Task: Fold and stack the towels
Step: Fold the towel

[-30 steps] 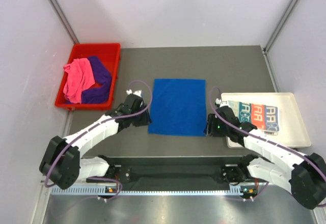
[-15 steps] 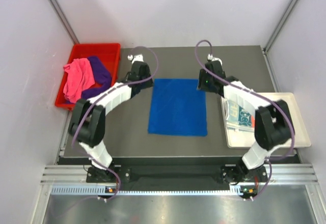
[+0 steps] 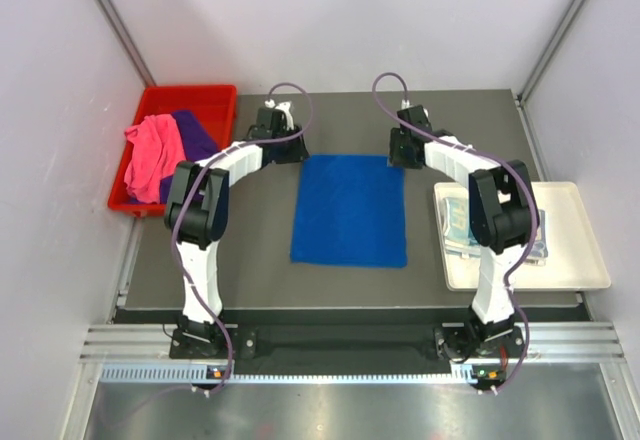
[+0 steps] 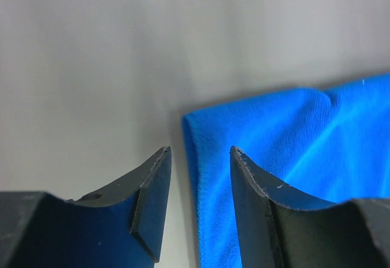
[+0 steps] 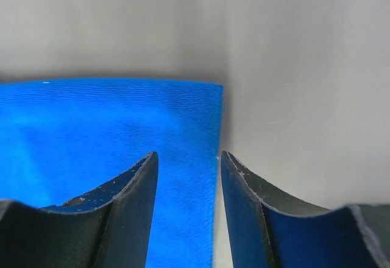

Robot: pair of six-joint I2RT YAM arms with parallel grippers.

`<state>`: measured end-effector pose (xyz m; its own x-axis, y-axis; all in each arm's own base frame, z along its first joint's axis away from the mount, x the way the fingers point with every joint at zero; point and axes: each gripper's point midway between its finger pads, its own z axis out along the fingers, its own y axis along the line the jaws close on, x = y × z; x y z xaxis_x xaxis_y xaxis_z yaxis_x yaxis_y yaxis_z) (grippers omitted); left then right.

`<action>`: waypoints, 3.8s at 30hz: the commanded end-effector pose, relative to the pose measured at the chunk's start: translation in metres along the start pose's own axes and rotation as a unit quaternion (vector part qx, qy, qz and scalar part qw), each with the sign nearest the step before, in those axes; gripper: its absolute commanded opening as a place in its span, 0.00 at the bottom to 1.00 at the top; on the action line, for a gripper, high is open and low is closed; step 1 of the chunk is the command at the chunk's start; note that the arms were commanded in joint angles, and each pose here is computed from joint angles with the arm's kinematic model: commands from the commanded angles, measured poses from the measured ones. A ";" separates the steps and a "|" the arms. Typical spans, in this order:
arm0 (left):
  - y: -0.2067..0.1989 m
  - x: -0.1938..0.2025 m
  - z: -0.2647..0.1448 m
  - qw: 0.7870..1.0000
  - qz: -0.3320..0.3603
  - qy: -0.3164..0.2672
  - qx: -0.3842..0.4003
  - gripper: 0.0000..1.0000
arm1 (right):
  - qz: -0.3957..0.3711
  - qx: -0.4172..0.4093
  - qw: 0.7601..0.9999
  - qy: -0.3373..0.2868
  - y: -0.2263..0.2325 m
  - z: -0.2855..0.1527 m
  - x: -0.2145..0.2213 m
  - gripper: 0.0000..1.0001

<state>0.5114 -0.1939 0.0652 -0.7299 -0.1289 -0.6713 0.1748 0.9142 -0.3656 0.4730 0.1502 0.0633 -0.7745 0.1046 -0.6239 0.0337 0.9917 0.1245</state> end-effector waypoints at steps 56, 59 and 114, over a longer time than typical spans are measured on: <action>0.024 -0.021 0.030 0.994 -0.065 -0.069 -0.054 0.28 | -0.006 0.023 1.000 0.001 -0.021 0.039 -0.035 0.13; 0.019 -0.026 0.027 0.995 -0.059 -0.074 -0.045 0.36 | -0.009 0.019 1.000 -0.004 -0.020 0.035 -0.038 0.25; 0.025 -0.022 0.043 0.996 -0.033 -0.069 -0.050 0.04 | -0.033 -0.031 0.999 0.001 -0.002 0.045 -0.054 0.06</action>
<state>0.5531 -0.1932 0.0357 -0.6779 -0.2147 -0.7031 0.0901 0.9249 -0.3694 0.5234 0.1459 0.0462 -0.8099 0.0409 -0.5852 -0.0388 0.9916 0.1230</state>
